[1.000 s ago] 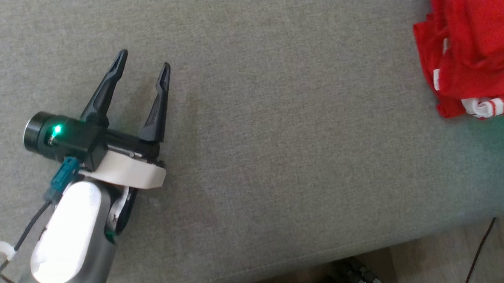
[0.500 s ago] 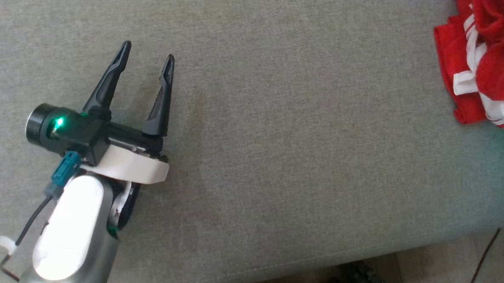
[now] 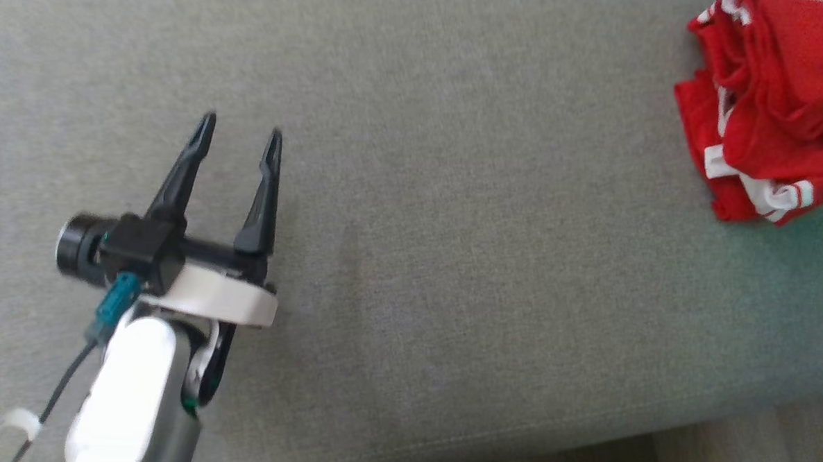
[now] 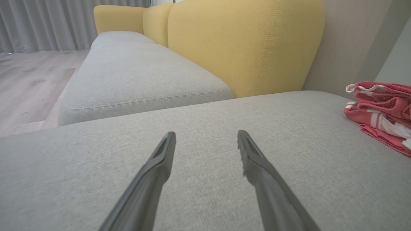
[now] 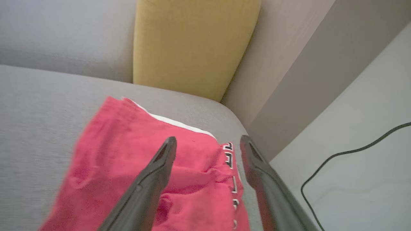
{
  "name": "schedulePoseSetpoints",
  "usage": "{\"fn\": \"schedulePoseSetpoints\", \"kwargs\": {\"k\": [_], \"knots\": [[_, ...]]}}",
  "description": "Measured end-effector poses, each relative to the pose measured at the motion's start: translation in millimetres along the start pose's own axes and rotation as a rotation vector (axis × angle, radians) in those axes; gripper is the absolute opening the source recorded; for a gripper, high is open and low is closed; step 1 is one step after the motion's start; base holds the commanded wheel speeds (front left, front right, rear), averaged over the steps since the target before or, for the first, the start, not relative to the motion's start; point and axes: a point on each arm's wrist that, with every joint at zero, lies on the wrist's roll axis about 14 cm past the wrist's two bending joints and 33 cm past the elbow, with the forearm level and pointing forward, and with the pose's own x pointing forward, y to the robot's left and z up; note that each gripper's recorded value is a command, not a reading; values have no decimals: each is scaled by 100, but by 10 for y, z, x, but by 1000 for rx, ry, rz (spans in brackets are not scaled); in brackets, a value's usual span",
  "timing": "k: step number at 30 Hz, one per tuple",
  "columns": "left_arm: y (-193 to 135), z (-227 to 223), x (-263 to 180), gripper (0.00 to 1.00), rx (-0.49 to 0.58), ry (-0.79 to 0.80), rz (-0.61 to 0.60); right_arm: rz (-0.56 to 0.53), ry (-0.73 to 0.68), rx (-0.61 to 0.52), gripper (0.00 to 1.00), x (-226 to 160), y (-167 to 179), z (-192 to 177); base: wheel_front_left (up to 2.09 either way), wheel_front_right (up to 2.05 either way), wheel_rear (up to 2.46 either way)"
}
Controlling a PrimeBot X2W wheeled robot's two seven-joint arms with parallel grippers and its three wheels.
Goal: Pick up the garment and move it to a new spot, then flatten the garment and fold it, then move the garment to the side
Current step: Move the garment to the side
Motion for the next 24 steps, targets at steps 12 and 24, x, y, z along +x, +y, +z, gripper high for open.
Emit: {"fn": "schedulePoseSetpoints", "kwargs": {"k": [12, 24], "knots": [[256, 302, -502, 100, 56, -17, 126, 183, -223, 249, 100, -700, 970, 540, 0, 0, 0], [524, 549, -1013, 100, 91, -47, 267, 423, -315, 377, 100, -993, 1752, 822, 0, 0, 0]]}}
